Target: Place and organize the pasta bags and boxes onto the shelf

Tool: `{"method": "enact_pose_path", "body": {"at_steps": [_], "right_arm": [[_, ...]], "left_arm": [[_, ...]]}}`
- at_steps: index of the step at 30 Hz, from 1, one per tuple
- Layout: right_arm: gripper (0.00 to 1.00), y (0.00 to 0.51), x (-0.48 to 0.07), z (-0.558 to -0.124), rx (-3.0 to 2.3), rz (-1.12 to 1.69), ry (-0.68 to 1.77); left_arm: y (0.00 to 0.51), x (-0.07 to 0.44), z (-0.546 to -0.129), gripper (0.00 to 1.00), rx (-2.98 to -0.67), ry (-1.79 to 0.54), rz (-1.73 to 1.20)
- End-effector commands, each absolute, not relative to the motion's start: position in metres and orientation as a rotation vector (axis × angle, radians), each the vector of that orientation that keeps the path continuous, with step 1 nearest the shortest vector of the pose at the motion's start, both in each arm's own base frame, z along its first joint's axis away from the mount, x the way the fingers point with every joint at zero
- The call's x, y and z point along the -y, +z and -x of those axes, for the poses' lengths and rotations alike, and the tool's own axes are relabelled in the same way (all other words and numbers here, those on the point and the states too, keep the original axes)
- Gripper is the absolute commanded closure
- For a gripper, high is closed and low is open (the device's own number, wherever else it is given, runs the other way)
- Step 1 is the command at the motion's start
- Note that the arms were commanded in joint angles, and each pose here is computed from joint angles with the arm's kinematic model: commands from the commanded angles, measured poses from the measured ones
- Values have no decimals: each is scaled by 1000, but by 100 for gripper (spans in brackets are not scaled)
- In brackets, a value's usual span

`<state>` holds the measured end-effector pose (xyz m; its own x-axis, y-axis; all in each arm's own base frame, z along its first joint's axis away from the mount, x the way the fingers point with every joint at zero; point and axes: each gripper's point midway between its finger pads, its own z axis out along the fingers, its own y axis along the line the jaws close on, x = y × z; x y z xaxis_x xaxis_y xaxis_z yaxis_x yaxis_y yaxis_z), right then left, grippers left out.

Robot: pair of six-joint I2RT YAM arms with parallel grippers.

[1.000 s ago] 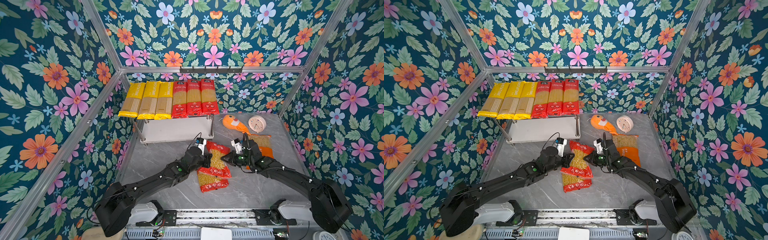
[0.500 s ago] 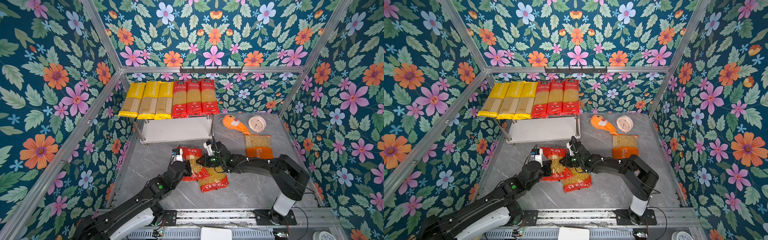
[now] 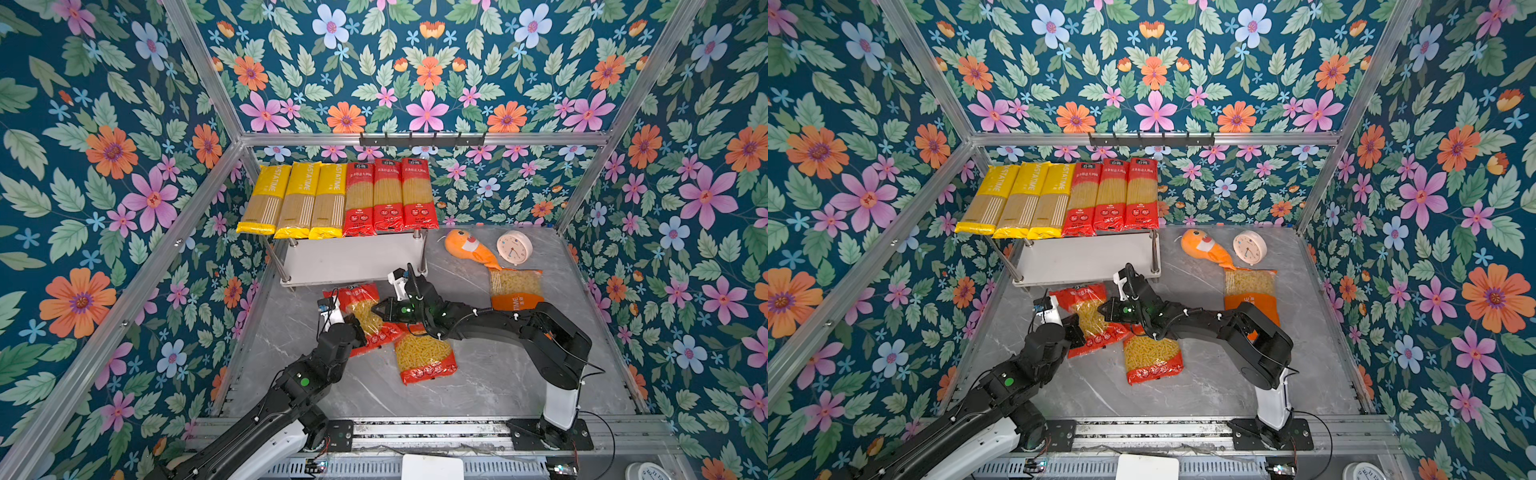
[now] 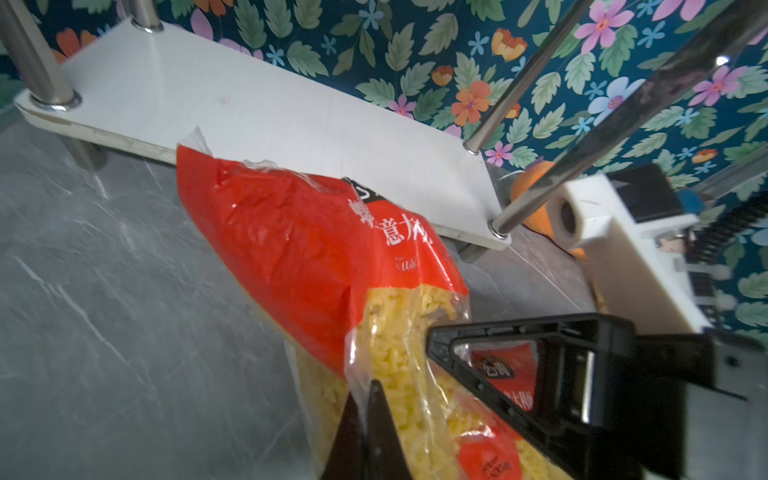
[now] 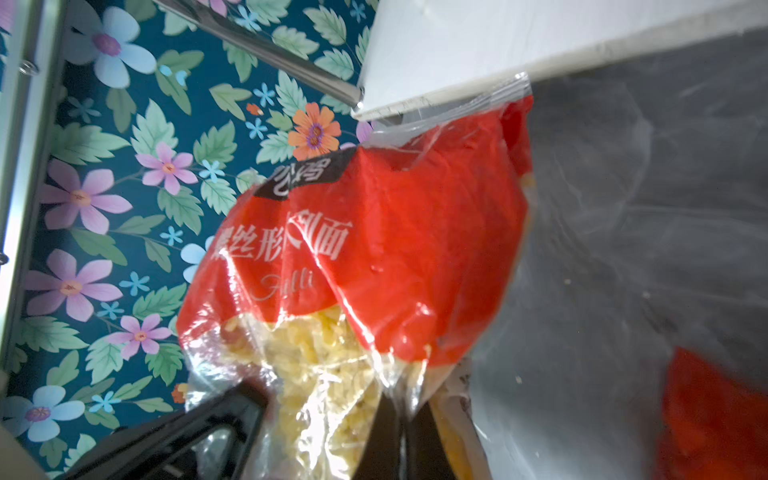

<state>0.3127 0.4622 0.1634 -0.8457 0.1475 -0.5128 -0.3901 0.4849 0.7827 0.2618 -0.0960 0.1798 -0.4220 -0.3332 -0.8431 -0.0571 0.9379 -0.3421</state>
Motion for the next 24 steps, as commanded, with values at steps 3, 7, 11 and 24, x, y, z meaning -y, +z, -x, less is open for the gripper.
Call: {"method": "enact_pose_path", "body": {"at_steps": [3,7,11,24], "right_arm": [[100,202,-464,-352,-1980,170,1269],[100,202,-466,-374,-1944,139,1241],[100,205,-473,-399,-1907,127,1224],[100,176,-486,-461,-1953,-35,1160]], "left_arm": [[203,82,-299,100,-1919,-355,281],[210,79,-326,100,-1908,-348,257],[210,77,-349,100,-1905,-323,231],[180,40,-395,76,-1985,-227,326]]}}
